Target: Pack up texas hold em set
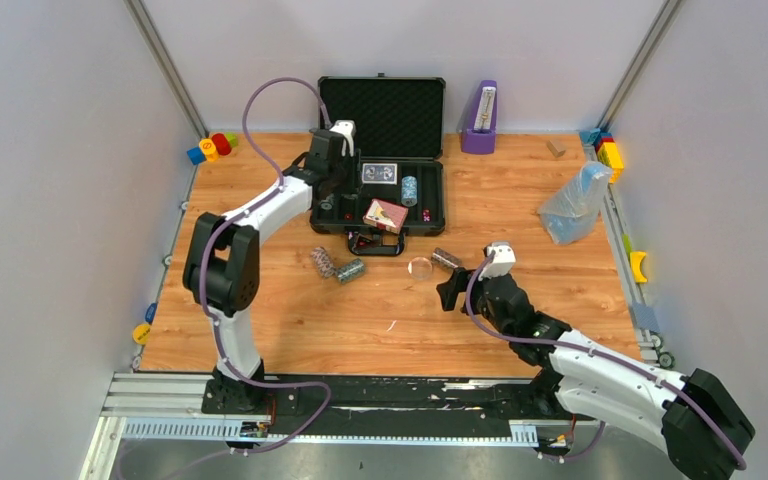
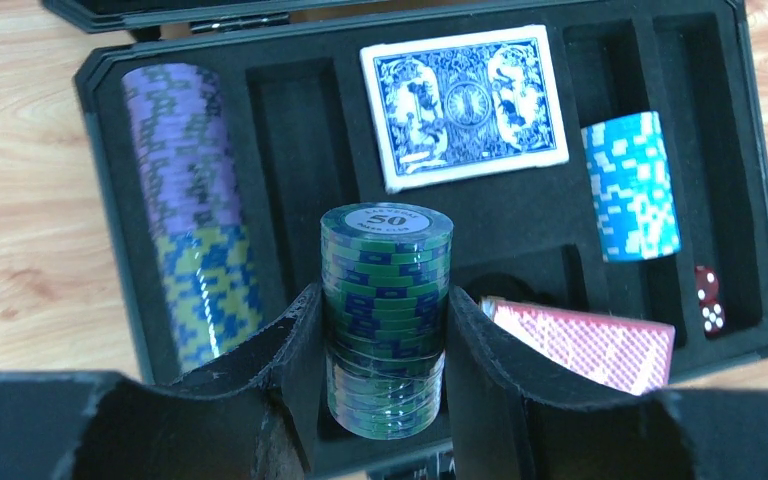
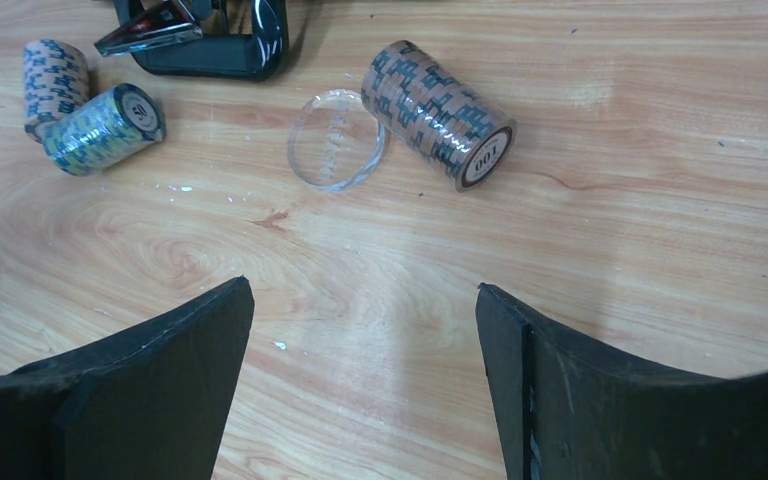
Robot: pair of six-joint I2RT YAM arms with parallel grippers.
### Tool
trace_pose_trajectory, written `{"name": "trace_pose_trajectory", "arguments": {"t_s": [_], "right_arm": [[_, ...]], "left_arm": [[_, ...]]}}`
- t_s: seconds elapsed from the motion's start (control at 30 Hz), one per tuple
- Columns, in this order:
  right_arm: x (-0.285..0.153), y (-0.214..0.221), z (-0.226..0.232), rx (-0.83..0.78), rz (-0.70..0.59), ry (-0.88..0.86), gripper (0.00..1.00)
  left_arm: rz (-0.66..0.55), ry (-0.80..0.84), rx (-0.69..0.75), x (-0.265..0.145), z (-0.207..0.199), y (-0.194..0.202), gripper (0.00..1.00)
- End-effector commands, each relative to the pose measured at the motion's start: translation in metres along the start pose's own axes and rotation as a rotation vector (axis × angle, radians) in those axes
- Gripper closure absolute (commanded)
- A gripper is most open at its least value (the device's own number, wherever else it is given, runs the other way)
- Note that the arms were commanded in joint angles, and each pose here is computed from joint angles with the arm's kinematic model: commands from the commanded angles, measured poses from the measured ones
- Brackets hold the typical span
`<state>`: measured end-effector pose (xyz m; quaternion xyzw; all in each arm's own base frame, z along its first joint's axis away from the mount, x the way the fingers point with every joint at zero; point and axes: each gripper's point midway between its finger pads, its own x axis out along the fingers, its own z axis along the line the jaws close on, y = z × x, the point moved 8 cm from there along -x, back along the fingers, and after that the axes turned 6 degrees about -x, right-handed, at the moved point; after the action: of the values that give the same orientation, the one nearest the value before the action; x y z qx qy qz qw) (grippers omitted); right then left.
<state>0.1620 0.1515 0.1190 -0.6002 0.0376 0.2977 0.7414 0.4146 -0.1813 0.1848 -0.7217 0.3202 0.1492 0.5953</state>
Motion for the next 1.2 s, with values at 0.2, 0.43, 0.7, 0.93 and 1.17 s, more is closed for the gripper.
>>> {"name": "trace_pose_trajectory", "arguments": {"t_s": [0.2, 0.43, 0.7, 0.93, 1.17], "right_arm": [[0.003, -0.012, 0.005, 0.005, -0.059, -0.018, 0.17], [0.003, -0.012, 0.004, 0.001, -0.06, -0.008, 0.17], [0.002, -0.012, 0.004, 0.008, -0.068, -0.014, 0.16], [0.003, -0.011, 0.005, -0.004, -0.055, -0.026, 0.16], [0.004, -0.01, 0.006, -0.006, -0.044, -0.028, 0.16]], "left_arm": [[-0.167, 0.104, -0.141, 0.053, 0.007, -0.053, 1.0], [-0.178, 0.034, -0.16, 0.075, 0.019, -0.056, 1.0], [-0.174, 0.007, -0.138, 0.077, 0.023, -0.052, 0.28], [-0.195, 0.008, -0.144, 0.045, 0.019, -0.064, 0.2], [-0.154, 0.033, -0.164, 0.019, 0.019, -0.045, 0.83]]}}
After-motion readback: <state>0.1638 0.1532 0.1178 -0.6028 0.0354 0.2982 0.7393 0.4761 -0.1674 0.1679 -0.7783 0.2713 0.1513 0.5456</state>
